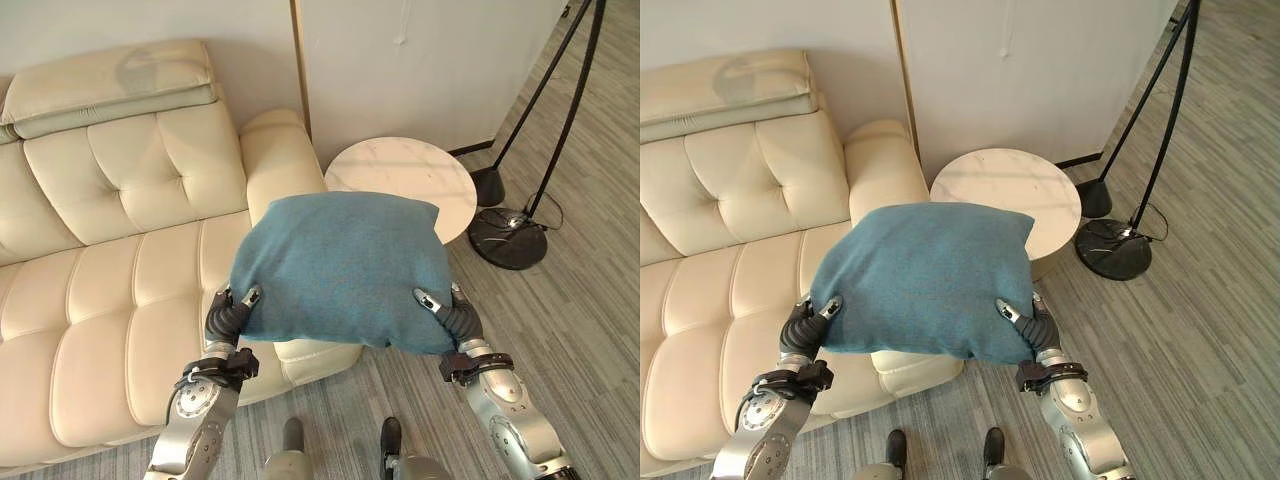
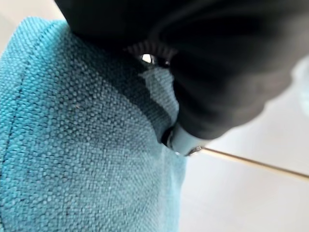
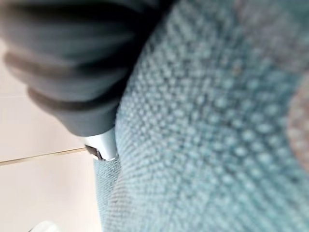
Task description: Pick up all the scattered cushions and arrange them neatly on the sofa.
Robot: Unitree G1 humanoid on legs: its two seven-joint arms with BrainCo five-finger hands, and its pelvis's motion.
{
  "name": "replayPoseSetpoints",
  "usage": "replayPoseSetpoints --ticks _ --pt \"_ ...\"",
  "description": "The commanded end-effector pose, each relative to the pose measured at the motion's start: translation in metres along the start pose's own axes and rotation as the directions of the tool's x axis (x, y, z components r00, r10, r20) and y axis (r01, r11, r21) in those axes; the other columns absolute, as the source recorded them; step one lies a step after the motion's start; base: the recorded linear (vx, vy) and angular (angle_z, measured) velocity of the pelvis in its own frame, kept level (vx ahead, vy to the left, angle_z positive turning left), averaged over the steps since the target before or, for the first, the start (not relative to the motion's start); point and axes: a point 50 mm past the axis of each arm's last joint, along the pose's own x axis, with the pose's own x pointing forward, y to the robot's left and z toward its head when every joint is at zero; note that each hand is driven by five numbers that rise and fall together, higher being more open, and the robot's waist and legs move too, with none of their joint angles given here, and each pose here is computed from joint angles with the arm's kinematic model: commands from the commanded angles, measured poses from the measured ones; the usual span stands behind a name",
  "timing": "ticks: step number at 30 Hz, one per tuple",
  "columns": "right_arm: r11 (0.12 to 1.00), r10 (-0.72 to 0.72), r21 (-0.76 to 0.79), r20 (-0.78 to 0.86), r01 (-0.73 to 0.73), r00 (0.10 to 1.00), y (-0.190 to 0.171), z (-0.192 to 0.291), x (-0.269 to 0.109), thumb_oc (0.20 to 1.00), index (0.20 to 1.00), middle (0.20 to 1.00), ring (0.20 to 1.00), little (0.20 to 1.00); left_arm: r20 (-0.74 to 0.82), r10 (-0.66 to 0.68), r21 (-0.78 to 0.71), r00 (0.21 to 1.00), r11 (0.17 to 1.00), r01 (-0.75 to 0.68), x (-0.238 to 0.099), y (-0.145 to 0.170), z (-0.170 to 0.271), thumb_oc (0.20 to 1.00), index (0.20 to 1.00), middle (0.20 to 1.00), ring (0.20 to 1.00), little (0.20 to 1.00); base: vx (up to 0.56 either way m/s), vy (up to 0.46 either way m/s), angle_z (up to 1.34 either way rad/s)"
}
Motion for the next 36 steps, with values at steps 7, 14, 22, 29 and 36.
replayPoseSetpoints --ticks 7,14,22,29,36 --pt "0.991 0.083 0.069 0.375 -0.117 0.923 0.025 0.065 0.011 0.200 0.200 0.200 0.200 0.200 0.317 -0.191 0.016 0.929 0.981 0.196 0.009 -0.035 0.059 0.200 0.200 0.200 0.200 0.200 -0.24 -0.171 0.53" --pt "0.991 0.087 0.058 0.396 -0.120 0.914 0.027 0.069 0.017 0.200 0.200 0.200 0.200 0.200 0.332 -0.196 -0.010 0.923 0.977 0.212 0.011 -0.038 0.060 0.200 0.200 0.200 0.200 0.200 -0.13 -0.037 0.81" --pt "0.994 0.045 0.075 0.327 -0.074 0.944 0.017 0.053 0.011 0.200 0.200 0.200 0.200 0.200 0.229 -0.174 0.008 0.958 0.984 0.177 0.005 -0.027 0.038 0.200 0.200 0.200 0.200 0.200 0.01 0.170 0.96" --pt "0.991 0.066 0.094 0.304 -0.099 0.950 0.026 0.047 0.015 0.200 0.200 0.200 0.200 0.200 0.222 -0.144 0.069 0.964 0.989 0.131 0.001 -0.015 0.036 0.200 0.200 0.200 0.200 0.200 -0.01 0.202 0.25" --pt "0.990 0.048 0.112 0.323 -0.089 0.945 0.029 0.050 0.016 0.200 0.200 0.200 0.200 0.200 0.248 -0.125 0.118 0.961 0.988 0.098 0.003 -0.011 0.042 0.200 0.200 0.200 0.200 0.200 0.02 0.172 -0.01"
